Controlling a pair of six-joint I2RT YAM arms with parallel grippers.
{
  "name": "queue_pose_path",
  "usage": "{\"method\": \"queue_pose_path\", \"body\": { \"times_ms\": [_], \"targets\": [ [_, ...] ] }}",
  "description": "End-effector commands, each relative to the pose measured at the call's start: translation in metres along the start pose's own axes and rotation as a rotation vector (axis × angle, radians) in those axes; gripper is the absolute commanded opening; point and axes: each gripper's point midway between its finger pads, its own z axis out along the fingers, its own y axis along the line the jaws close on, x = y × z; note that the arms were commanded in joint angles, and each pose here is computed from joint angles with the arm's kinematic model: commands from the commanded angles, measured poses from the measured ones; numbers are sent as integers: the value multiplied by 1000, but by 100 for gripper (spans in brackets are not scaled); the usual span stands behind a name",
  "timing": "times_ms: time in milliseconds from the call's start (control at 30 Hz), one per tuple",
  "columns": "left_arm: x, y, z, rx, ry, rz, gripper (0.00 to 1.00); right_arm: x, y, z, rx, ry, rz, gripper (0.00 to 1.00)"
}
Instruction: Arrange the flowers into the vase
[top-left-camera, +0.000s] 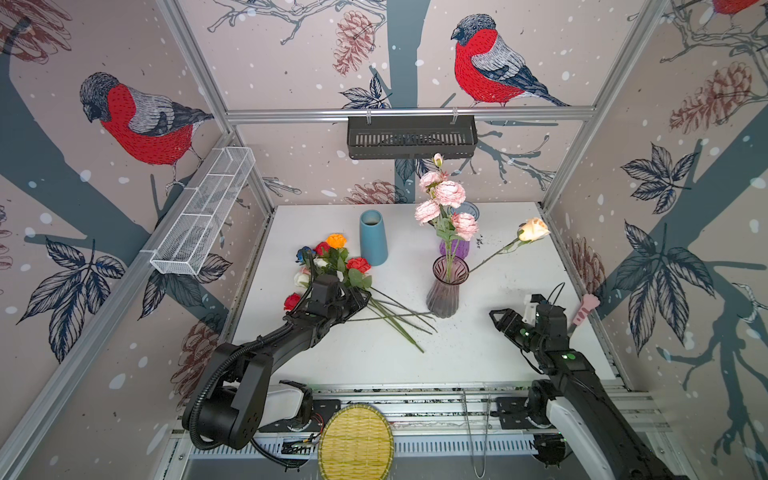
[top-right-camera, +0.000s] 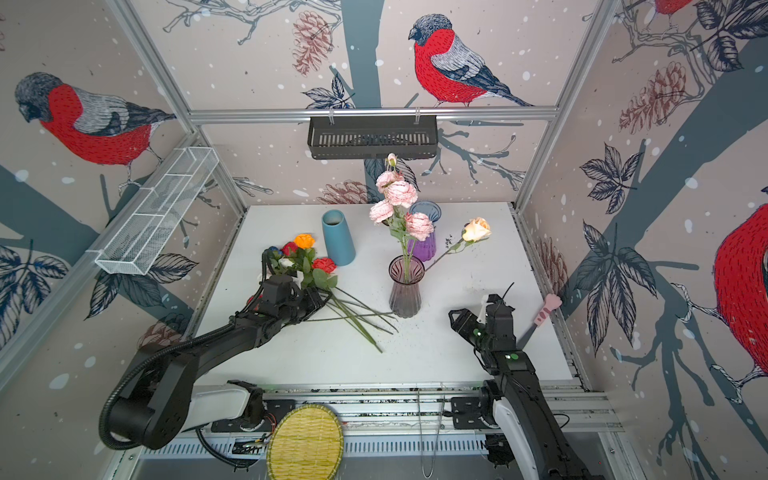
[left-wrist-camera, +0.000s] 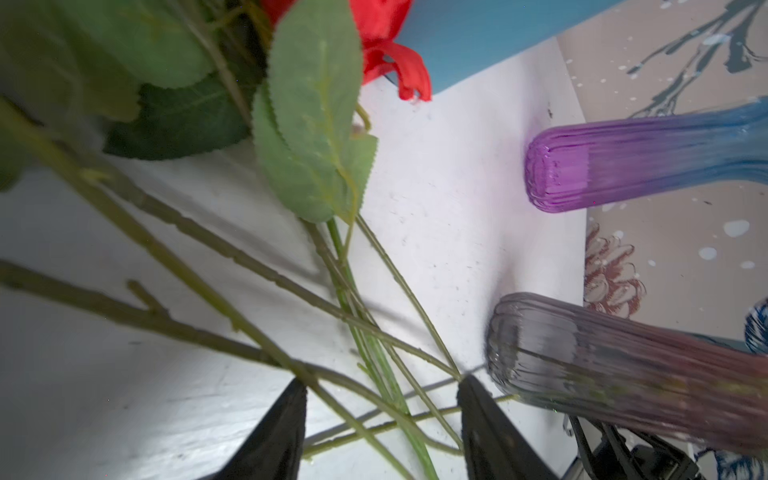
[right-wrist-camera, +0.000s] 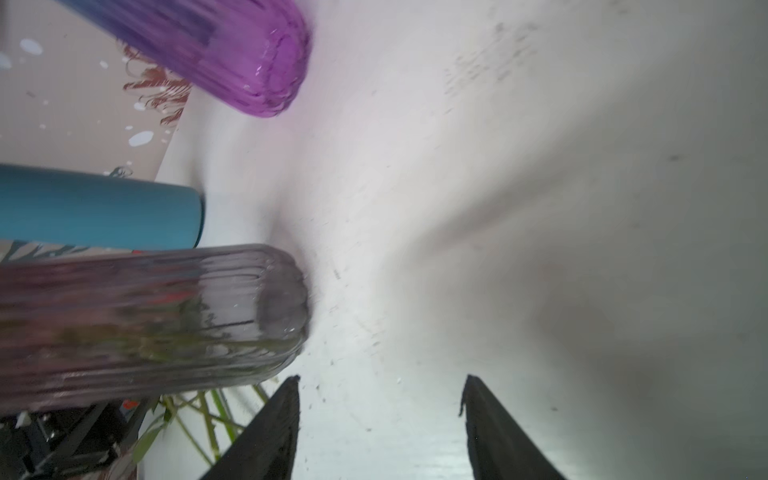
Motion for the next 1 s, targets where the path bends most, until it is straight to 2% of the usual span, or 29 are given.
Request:
{"method": "queue_pose_path", "body": {
  "times_ms": [0, 167, 233, 367, 467, 533, 600, 700, 733, 800, 867, 967],
  "targets": [
    [11, -17, -13, 101, 22, 95, 59, 0, 14, -8, 48, -14, -41, 64],
    [15, -21, -42, 142, -68, 111, 59, 26, 61, -7, 7, 47, -197, 64],
    [14, -23, -54, 174, -133, 103, 58, 52, 86, -5, -34, 101, -308, 64],
    [5, -30, -88, 283, -340, 118, 59, 113, 138, -10, -60, 146, -574, 65],
    [1, -33, -110, 356, -457, 111, 67, 167, 174, -10, -100, 215, -744, 64],
    [0, -34, -119, 375, -502, 104, 69, 199, 191, -1, -104, 286, -846, 64],
    [-1, -31, -124, 387, -531, 87, 70, 216, 210, 15, -72, 351, -904, 59],
    [-2, -28, -128, 371, -549, 73, 70, 225, 237, 46, -80, 502, -936, 33],
    [-3, -29, -128, 367, -550, 77, 70, 225, 242, 56, -87, 549, -926, 31],
    [-6, -28, -130, 366, -570, 76, 71, 225, 255, 77, -136, 620, -936, 31],
    [-8, -24, -126, 357, -578, 56, 71, 227, 264, 87, -160, 670, -959, 35],
    [-7, -19, -122, 341, -563, 41, 71, 223, 266, 105, -110, 683, -996, 39]
  ]
}}
